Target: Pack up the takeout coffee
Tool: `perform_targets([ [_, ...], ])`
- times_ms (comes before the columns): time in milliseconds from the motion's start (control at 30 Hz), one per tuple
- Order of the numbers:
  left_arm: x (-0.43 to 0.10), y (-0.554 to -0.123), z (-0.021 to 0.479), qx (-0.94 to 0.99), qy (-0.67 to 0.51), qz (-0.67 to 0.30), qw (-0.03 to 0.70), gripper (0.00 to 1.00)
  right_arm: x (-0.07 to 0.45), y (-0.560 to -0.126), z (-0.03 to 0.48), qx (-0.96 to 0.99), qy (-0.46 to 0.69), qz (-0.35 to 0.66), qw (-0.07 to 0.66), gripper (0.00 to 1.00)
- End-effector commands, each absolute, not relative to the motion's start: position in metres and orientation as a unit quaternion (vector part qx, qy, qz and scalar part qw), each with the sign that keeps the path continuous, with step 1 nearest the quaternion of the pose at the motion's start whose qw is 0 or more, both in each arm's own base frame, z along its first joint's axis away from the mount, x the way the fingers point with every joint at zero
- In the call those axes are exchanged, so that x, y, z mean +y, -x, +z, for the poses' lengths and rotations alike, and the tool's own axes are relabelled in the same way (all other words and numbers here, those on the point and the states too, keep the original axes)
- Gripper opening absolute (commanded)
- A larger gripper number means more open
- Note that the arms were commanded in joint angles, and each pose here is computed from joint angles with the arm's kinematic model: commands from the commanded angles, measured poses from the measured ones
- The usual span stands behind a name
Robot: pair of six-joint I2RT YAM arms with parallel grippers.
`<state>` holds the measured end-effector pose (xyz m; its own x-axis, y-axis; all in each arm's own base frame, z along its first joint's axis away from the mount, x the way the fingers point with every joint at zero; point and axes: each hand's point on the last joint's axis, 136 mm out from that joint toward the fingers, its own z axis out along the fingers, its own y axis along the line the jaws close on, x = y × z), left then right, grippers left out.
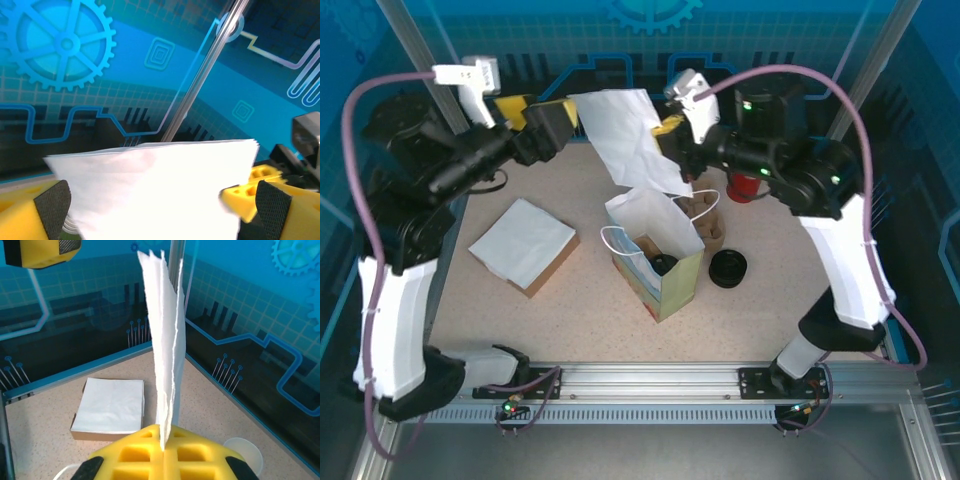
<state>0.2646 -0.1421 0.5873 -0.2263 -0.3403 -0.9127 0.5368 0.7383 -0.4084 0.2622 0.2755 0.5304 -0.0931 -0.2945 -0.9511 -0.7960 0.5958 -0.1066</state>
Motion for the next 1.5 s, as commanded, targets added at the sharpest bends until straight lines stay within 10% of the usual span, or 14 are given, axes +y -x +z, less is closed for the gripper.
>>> perform_targets([
  [0,-0.128,-0.259,0.579,0.699,-0.059,-0.319,0.638,0.99,0.253,-0.231,0.525,0.705,0.412,0.222,0.532,0.0],
  [533,-0.086,-0.248,0.467,0.788,0.019,-0.216,0.576,0.99,0.237,-0.22,0.449,0.778,0.395,0.21,0.441,0.0],
  [1467,-0.092,-0.262,0.444,0.812,0.013,-0.207,0.546,0.99,0.283,-0.25,0.322,0.892,0.369,0.131,0.227,0.0],
])
